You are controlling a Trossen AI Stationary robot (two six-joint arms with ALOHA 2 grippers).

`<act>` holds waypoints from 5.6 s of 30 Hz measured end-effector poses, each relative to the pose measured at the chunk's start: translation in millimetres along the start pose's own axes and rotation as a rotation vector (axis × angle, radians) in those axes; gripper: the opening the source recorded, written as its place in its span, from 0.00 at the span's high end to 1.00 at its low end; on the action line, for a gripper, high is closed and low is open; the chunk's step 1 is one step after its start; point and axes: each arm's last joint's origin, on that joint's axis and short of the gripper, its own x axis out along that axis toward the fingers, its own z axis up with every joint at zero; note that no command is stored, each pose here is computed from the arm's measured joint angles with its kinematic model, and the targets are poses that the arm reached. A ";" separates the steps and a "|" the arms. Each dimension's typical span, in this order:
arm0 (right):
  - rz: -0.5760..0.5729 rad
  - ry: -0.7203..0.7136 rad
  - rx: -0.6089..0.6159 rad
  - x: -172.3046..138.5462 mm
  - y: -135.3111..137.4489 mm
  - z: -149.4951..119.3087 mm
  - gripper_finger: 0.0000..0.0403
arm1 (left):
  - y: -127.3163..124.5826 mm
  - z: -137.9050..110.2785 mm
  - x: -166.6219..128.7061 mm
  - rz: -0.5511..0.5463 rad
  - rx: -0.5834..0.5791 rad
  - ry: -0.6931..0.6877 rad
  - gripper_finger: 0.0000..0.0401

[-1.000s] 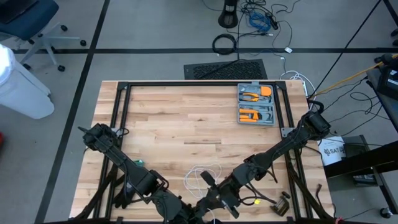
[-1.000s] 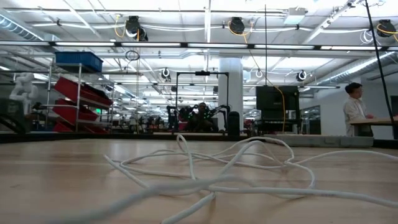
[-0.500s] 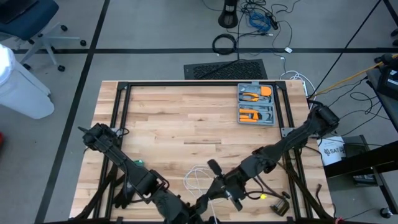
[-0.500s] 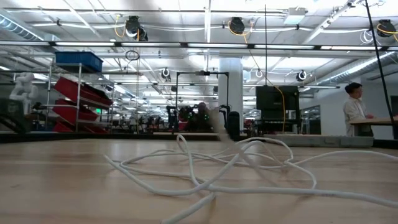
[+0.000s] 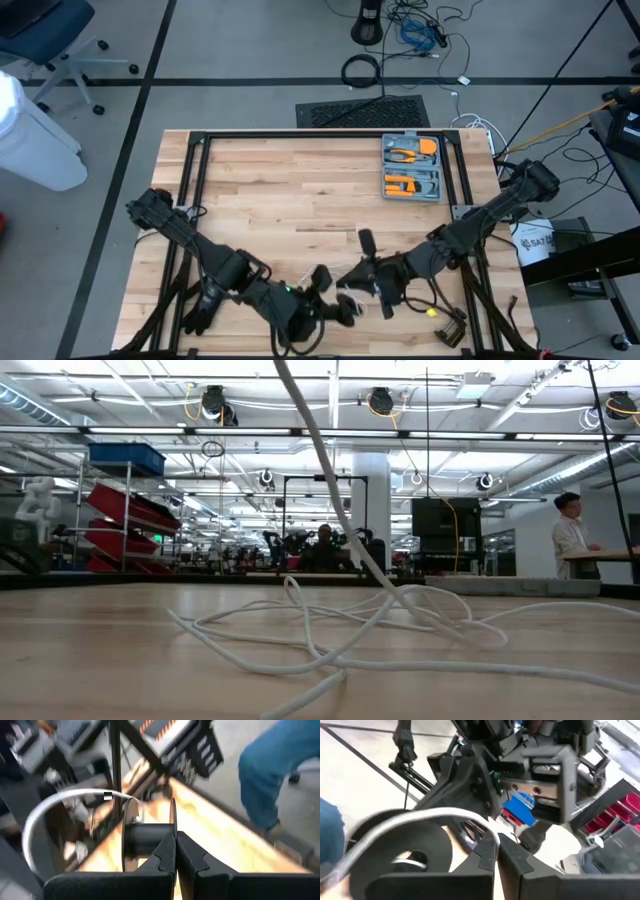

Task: Coil cords
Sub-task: Coil the white wire onto the spool

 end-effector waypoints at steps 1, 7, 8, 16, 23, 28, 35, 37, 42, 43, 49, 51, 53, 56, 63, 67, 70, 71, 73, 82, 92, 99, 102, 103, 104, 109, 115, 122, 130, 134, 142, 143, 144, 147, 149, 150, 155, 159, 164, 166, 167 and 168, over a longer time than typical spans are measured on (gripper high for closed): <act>-0.004 0.008 0.003 -4.3 -4.2 0.6 1.00 | 4.2 -3.0 -1.8 0.002 -0.003 0.018 1.00; -0.041 0.064 0.021 -34.8 -37.5 0.1 1.00 | 36.7 -25.7 -6.0 0.025 -0.036 0.110 1.00; -0.043 0.073 0.022 -38.9 -43.1 -1.3 1.00 | 42.2 -30.2 -6.9 0.023 -0.043 0.126 1.00; 0.014 0.128 0.069 -47.2 -77.6 -22.0 1.00 | 95.6 -72.6 -3.7 -0.040 -0.105 0.152 1.00; 0.022 0.182 0.111 -40.7 -100.0 -43.2 1.00 | 117.7 -102.5 1.1 -0.125 -0.118 0.113 1.00; 0.047 0.189 0.174 -39.3 -114.5 -55.5 1.00 | 114.8 -102.3 5.8 -0.125 -0.055 0.074 1.00; 0.120 0.163 0.238 -34.5 -120.4 -63.2 1.00 | 102.7 -85.9 7.8 -0.132 0.074 -0.006 1.00; 0.161 0.152 0.268 -33.0 -120.0 -64.5 1.00 | 98.7 -81.2 8.0 -0.143 0.108 -0.033 1.00; 0.247 0.129 0.323 -26.0 -116.5 -67.7 1.00 | 89.0 -72.0 8.1 -0.159 0.181 -0.069 1.00; 0.262 0.128 0.335 -24.6 -115.8 -68.5 1.00 | 87.3 -70.4 8.1 -0.162 0.187 -0.076 1.00; 0.306 0.146 0.391 -11.9 -111.1 -76.3 1.00 | 77.6 -57.5 7.9 -0.155 0.214 -0.133 1.00; 0.313 0.169 0.416 -6.9 -109.2 -80.9 1.00 | 72.6 -53.3 7.5 -0.162 0.231 -0.146 1.00; 0.320 0.190 0.438 -1.8 -107.0 -85.3 1.00 | 68.0 -48.0 7.0 -0.160 0.255 -0.169 1.00; 0.341 0.218 0.467 3.8 -102.0 -89.6 1.00 | 63.1 -41.3 6.4 -0.138 0.267 -0.187 1.00; 0.378 0.288 0.547 5.5 -86.1 -88.0 1.00 | 51.5 -31.8 4.9 -0.027 0.278 -0.105 1.00; 0.333 0.380 0.572 4.3 -71.2 -85.6 1.00 | 47.7 -28.8 3.2 0.016 0.237 -0.069 1.00; 0.299 0.448 0.584 2.6 -60.2 -84.2 1.00 | 49.1 -27.5 -2.3 0.077 0.193 -0.026 1.00; 0.287 0.463 0.583 2.1 -56.2 -82.9 1.00 | 49.3 -27.5 -5.0 0.088 0.177 -0.011 1.00; 0.269 0.490 0.576 0.9 -48.1 -80.2 1.00 | 49.8 -27.7 -11.0 0.097 0.140 0.011 1.00; 0.167 0.598 0.569 -9.3 -20.1 -70.5 1.00 | 47.7 -35.4 -15.6 0.077 0.095 0.102 1.00; 0.123 0.593 0.536 -17.6 3.8 -56.4 1.00 | 55.7 -51.0 -14.9 0.077 -0.004 0.205 1.00; 0.100 0.537 0.508 -31.9 6.1 -42.3 1.00 | 60.0 -57.9 -14.3 0.049 -0.063 0.224 1.00; 0.062 0.505 0.486 -40.0 0.9 -36.6 1.00 | 60.8 -60.5 -13.6 0.009 -0.075 0.219 1.00; 0.051 0.495 0.481 -42.7 -1.0 -34.9 1.00 | 61.9 -61.6 -13.6 0.008 -0.078 0.221 1.00; 0.037 0.485 0.476 -45.5 -3.1 -33.2 1.00 | 63.1 -62.6 -13.3 0.011 -0.081 0.223 1.00; 0.018 0.431 0.439 -53.6 -10.6 -26.3 1.00 | 66.1 -71.7 -8.5 0.018 -0.097 0.241 1.00; 0.027 0.356 0.337 -51.1 -13.8 -20.2 1.00 | 72.4 -81.1 -4.1 -0.019 -0.146 0.214 1.00; 0.015 0.335 0.298 -47.1 -19.9 -20.9 1.00 | 74.0 -79.0 -2.7 -0.052 -0.157 0.156 1.00; 0.019 0.341 0.263 -46.8 -20.3 -21.8 1.00 | 72.8 -79.9 -2.9 -0.073 -0.184 0.161 1.00; 0.026 0.336 0.219 -46.7 -20.4 -21.3 0.97 | 70.0 -79.9 -3.0 -0.144 -0.207 0.138 1.00; 0.016 0.324 0.228 -46.3 -21.8 -20.2 0.91 | 67.6 -79.6 0.2 -0.176 -0.218 0.121 1.00; 0.018 0.331 0.252 -46.6 -21.4 -20.8 0.91 | 67.5 -79.8 0.6 -0.176 -0.218 0.122 1.00; 0.034 0.341 0.281 -47.3 -19.7 -21.5 0.90 | 67.4 -79.7 0.6 -0.177 -0.218 0.122 1.00; 0.105 0.407 0.402 -50.6 -8.7 -25.2 0.88 | 66.9 -80.4 0.4 -0.179 -0.231 0.131 1.00; 0.118 0.472 0.471 -51.3 3.3 -28.1 0.86 | 66.4 -81.2 0.2 -0.180 -0.243 0.144 1.00; 0.110 0.498 0.491 -50.7 10.7 -29.3 0.84 | 65.9 -82.0 0.1 -0.185 -0.242 0.152 1.00; 0.007 0.501 0.524 -40.4 50.4 -42.8 0.77 | 65.6 -83.8 -0.5 -0.169 -0.239 0.182 1.00; -0.132 0.497 0.489 -27.4 71.5 -66.3 0.69 | 64.8 -82.7 -0.4 -0.168 -0.237 0.177 1.00; -0.312 0.524 0.440 -12.1 85.7 -99.1 0.59 | 61.7 -80.0 -0.7 -0.174 -0.230 0.171 1.00; -0.368 0.531 0.441 -6.8 87.7 -111.9 0.57 | 60.0 -78.6 -0.8 -0.177 -0.225 0.167 1.00; -0.387 0.528 0.441 -4.5 89.5 -118.1 0.56 | 59.0 -77.5 -1.0 -0.178 -0.221 0.164 1.00; -0.405 0.522 0.443 -2.4 91.1 -124.1 0.56 | 58.1 -76.5 -1.2 -0.179 -0.215 0.161 1.00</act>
